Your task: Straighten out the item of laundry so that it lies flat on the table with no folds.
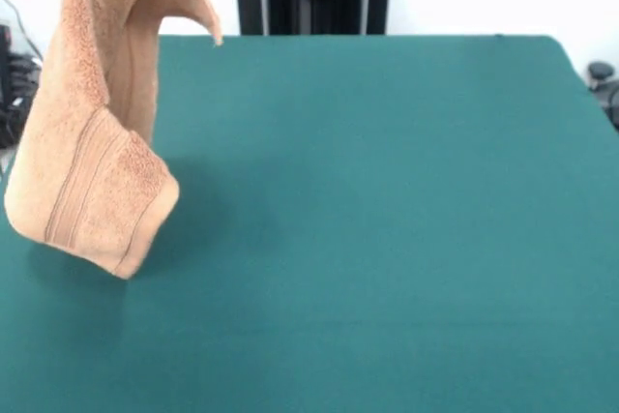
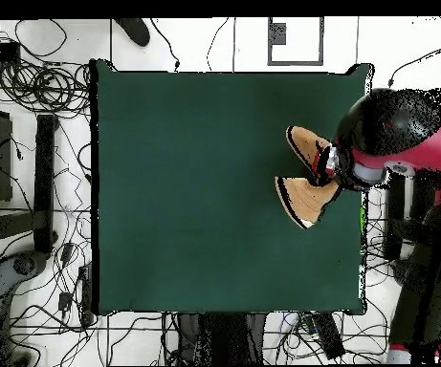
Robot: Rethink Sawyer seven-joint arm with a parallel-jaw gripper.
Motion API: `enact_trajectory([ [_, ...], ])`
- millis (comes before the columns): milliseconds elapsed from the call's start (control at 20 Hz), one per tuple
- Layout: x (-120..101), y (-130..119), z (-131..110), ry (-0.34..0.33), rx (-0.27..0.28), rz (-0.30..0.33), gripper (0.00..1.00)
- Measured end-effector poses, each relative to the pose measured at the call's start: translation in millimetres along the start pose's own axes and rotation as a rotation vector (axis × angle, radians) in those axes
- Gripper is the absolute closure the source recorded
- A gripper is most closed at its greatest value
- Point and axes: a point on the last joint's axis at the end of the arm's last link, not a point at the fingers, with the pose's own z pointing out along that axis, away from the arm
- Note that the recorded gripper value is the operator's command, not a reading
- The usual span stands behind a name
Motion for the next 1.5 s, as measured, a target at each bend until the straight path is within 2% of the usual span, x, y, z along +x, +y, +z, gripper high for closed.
enact_trajectory([
  [450, 4, 16, 6, -0.019, -0.029, -0.027, 1.00],
  [600, 4, 19, 10, -0.058, -0.043, -0.033, 1.00],
  [750, 1, 19, 20, -0.159, -0.050, -0.035, 1.00],
  [800, 1, 18, 20, -0.165, -0.050, -0.035, 1.00],
  [1050, -9, 20, 38, -0.335, -0.061, -0.037, 1.00],
  [1350, -10, 22, 56, -0.431, -0.082, -0.036, 1.00],
  [1500, -10, 27, 66, -0.457, -0.087, -0.044, 1.00],
])
